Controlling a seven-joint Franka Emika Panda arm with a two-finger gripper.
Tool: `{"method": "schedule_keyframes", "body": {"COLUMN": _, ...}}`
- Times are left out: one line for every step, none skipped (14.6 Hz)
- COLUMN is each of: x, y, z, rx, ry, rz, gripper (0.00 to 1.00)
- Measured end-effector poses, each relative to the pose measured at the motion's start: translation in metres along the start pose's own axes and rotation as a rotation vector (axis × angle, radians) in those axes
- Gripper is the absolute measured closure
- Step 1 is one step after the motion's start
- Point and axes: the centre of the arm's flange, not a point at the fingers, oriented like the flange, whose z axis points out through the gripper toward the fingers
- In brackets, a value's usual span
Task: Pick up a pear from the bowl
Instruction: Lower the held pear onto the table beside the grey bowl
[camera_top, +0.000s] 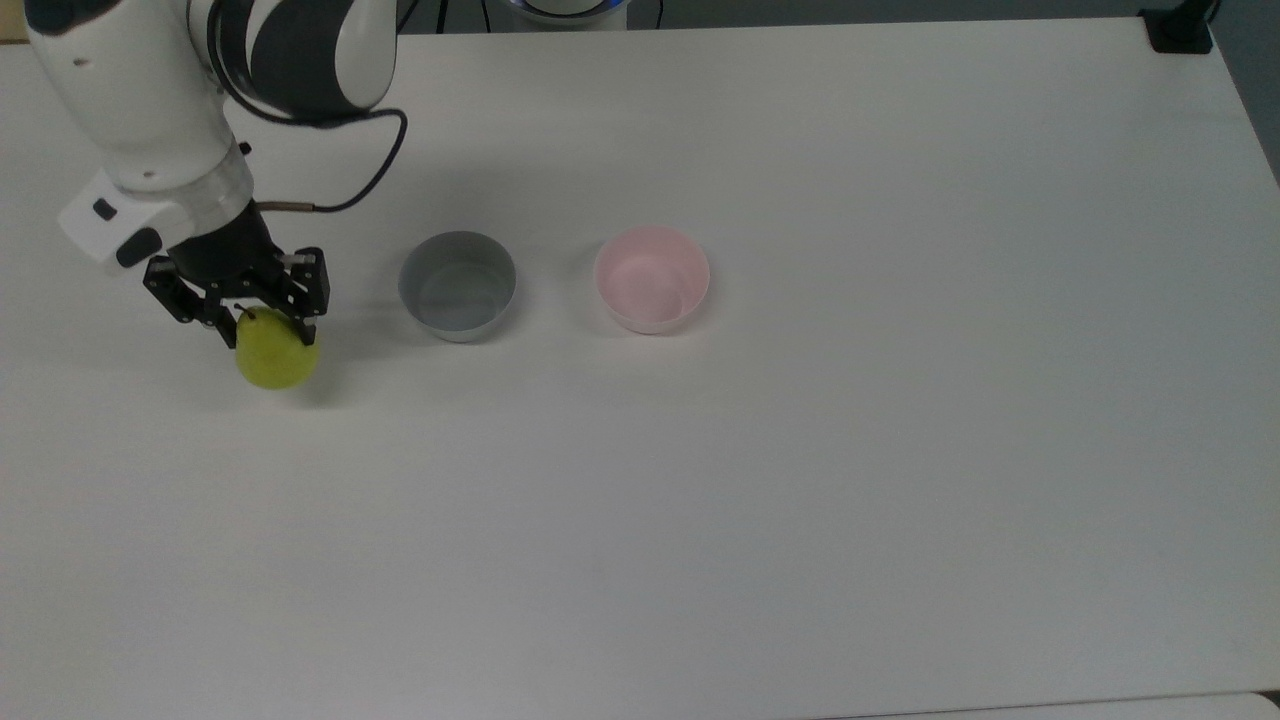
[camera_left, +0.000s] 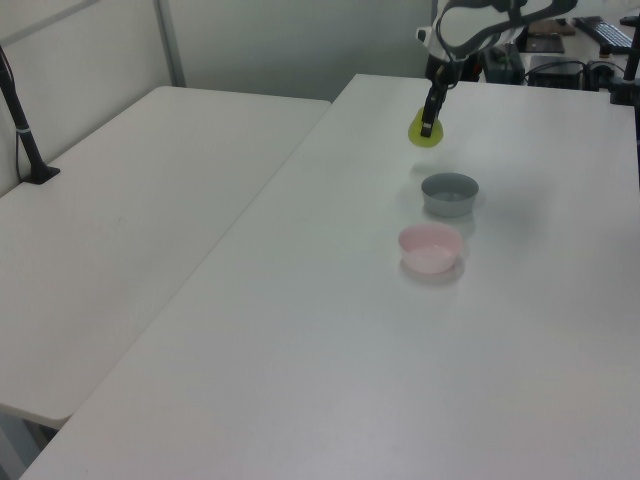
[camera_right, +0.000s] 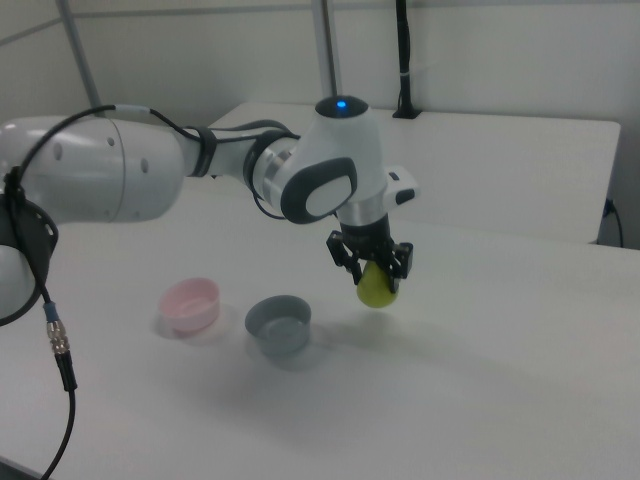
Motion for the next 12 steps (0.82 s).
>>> {"method": "schedule_keyframes", "body": {"x": -0.001, "y": 0.002, "z": 0.009, "rx": 0.005, "ry": -0.006, "rz": 0.008, "gripper": 0.34}}
{"method": "schedule_keyframes", "body": {"x": -0.003, "y": 0.004, "z": 0.017, "rx": 0.011, "ry": -0.015, "rz": 0.017, "gripper": 0.34}}
{"method": "schedule_keyframes", "body": {"x": -0.005, "y": 0.007, "z": 0.026, "rx": 0.018, "ry": -0.024, "rz": 0.026, "gripper": 0.34}}
{"method": "schedule_keyframes", "body": {"x": -0.007, "y": 0.008, "z": 0.033, "rx": 0.025, "ry": -0.031, "rz": 0.034, "gripper": 0.34}}
{"method": "schedule_keyframes", "body": {"x": -0.008, "y": 0.009, "z": 0.039, "rx": 0.03, "ry": -0.036, "rz": 0.039, "gripper": 0.34}}
{"method": "schedule_keyframes", "body": {"x": -0.008, "y": 0.009, "z": 0.042, "rx": 0.032, "ry": -0.039, "rz": 0.041, "gripper": 0.34}}
{"method": "schedule_keyframes", "body": {"x": -0.009, "y": 0.009, "z": 0.043, "rx": 0.033, "ry": -0.04, "rz": 0.041, "gripper": 0.34}}
{"method": "schedule_keyframes", "body": {"x": -0.008, "y": 0.009, "z": 0.043, "rx": 0.033, "ry": -0.039, "rz": 0.042, "gripper": 0.34}}
{"method": "schedule_keyframes", "body": {"x": -0.008, "y": 0.009, "z": 0.042, "rx": 0.033, "ry": -0.038, "rz": 0.042, "gripper": 0.34}}
{"method": "schedule_keyframes", "body": {"x": -0.008, "y": 0.009, "z": 0.042, "rx": 0.033, "ry": -0.038, "rz": 0.042, "gripper": 0.34}}
{"method": "schedule_keyframes", "body": {"x": -0.008, "y": 0.009, "z": 0.042, "rx": 0.033, "ry": -0.038, "rz": 0.042, "gripper": 0.33}}
{"method": "schedule_keyframes", "body": {"x": -0.008, "y": 0.009, "z": 0.042, "rx": 0.033, "ry": -0.037, "rz": 0.043, "gripper": 0.28}}
